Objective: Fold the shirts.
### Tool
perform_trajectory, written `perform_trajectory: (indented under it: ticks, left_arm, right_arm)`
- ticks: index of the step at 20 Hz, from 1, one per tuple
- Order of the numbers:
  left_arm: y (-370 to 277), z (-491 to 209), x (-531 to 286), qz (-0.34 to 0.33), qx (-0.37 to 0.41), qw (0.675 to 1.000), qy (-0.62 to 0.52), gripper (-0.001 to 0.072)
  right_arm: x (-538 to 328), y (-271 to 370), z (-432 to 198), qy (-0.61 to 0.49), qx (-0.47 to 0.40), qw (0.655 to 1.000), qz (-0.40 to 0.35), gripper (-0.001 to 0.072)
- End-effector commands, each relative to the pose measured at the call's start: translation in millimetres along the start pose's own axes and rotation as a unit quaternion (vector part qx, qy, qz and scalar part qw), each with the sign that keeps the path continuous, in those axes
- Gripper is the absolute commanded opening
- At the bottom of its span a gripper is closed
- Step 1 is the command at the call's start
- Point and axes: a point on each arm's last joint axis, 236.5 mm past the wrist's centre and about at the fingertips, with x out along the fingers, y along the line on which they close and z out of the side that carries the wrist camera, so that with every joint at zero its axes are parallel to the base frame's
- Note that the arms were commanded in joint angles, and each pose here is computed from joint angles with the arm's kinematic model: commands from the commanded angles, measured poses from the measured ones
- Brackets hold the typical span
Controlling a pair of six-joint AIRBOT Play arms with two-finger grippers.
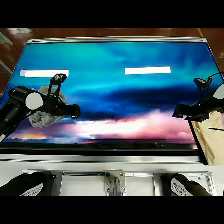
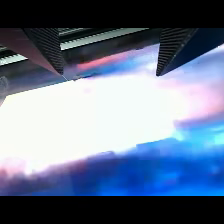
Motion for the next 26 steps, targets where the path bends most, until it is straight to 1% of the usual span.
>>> perform_trajectory:
  ticks: [1, 15, 18, 20, 21, 22, 23, 24, 26]
  left_arm:
    - [0, 0, 0, 0.000, 0.000, 1.000, 0.000, 0.0712]
    - [0, 0, 0, 0.000, 0.000, 1.000, -0.001, 0.0712]
    - [-2, 18, 2, -0.005, -0.001, 0.999, -0.035, 0.0712]
    - [-2, 17, 6, -0.004, 0.000, 1.000, -0.030, 0.0711]
    - [9, 22, 9, 0.015, 0.006, 0.999, -0.037, 0.0712]
    - [34, 28, 9, 0.056, 0.014, 0.997, -0.042, 0.0713]
    - [73, 34, 2, 0.118, 0.004, 0.992, -0.046, 0.0713]
    - [115, 41, -8, 0.164, -0.043, 0.984, -0.054, 0.0713]
    - [183, 45, -23, 0.190, -0.135, 0.970, -0.061, 0.0716]
  right_arm:
    - [0, 0, 0, 0.000, 0.000, 1.000, 0.000, 0.0690]
    - [0, 0, 1, -0.002, 0.000, 1.000, 0.000, 0.0690]
    - [0, 0, 1, -0.002, 0.000, 1.000, 0.000, 0.0690]
    - [0, 0, 1, -0.002, 0.000, 1.000, 0.000, 0.0690]
    - [0, 0, 1, -0.002, 0.001, 1.000, 0.001, 0.0690]
    - [0, 3, 1, -0.002, 0.001, 1.000, 0.005, 0.0690]
    - [0, 7, 0, 0.001, 0.003, 1.000, 0.015, 0.0690]
    - [0, 13, -1, 0.003, 0.007, 1.000, 0.027, 0.0690]
    - [-1, 20, 1, 0.000, 0.029, 0.999, 0.042, 0.0690]
